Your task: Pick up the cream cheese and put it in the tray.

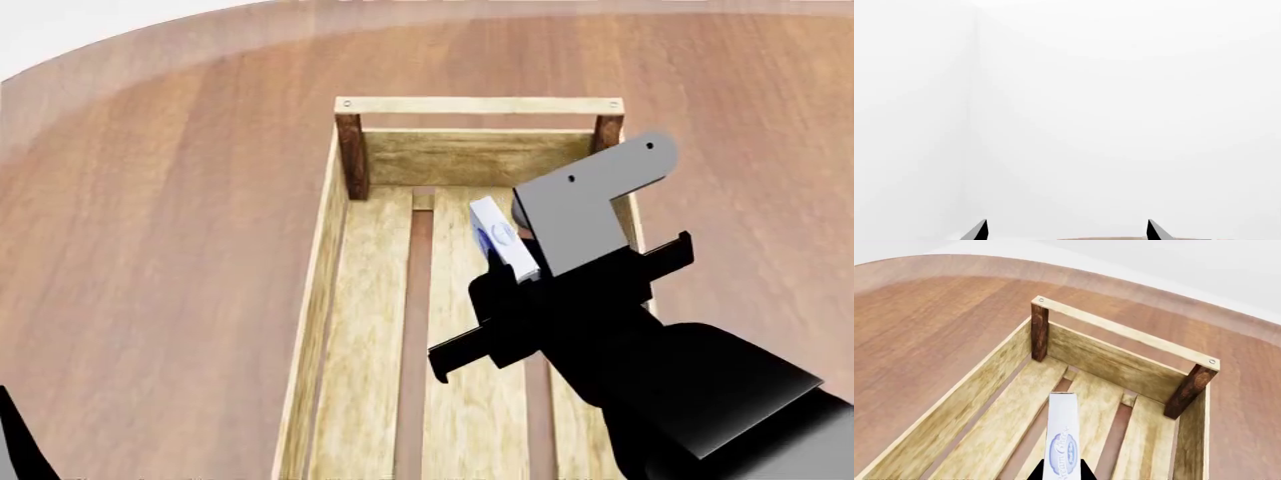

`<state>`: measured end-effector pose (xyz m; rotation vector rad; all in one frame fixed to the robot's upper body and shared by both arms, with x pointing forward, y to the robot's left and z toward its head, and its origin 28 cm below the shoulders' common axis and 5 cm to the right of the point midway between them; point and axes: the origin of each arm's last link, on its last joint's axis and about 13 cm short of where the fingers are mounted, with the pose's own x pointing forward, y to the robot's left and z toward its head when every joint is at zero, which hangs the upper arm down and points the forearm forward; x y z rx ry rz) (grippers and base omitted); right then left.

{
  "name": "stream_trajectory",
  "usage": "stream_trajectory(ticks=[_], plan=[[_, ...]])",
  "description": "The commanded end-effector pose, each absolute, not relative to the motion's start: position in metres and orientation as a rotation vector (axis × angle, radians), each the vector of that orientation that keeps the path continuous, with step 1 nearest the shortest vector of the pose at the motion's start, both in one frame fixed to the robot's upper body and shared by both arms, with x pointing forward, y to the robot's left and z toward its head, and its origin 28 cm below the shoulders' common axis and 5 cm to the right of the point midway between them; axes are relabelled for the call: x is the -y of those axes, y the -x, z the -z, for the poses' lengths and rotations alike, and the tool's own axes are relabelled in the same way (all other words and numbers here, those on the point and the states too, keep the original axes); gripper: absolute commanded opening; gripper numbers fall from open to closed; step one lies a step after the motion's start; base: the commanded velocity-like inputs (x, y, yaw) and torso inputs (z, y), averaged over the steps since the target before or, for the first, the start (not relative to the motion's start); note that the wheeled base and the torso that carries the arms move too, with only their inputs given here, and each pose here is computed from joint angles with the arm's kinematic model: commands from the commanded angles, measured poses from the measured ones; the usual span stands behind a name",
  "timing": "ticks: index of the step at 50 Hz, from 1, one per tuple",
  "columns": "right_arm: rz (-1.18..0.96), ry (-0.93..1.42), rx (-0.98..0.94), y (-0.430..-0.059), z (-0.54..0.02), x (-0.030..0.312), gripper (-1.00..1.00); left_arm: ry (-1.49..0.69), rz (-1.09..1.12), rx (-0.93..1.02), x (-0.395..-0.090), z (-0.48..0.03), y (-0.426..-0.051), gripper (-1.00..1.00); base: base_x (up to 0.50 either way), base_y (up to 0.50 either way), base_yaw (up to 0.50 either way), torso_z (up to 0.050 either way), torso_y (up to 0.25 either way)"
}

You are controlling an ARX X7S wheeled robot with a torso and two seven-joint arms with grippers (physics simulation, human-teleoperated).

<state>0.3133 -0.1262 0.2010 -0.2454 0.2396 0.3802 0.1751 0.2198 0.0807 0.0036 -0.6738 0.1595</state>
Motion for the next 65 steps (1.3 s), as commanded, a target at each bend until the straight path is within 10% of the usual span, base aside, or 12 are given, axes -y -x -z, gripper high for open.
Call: stream_trajectory(ticks=[1, 65], plan=[[-0.373, 0.259, -0.218, -0.3141, -0.2044, 0.1263, -1.00, -0.004, -0.162, 0.675, -0.2198, -0.0807, -0.1751, 1.00, 0.00, 0.00, 0.00, 0.000, -0.053], [-0.413, 0.274, -0.229, -0.3150, -0.1960, 0.1173, -1.00, -0.003, -0.167, 0.676, -0.2201, -0.0810, -0.1745, 1.00, 0.00, 0.00, 0.00, 0.000, -0.054]])
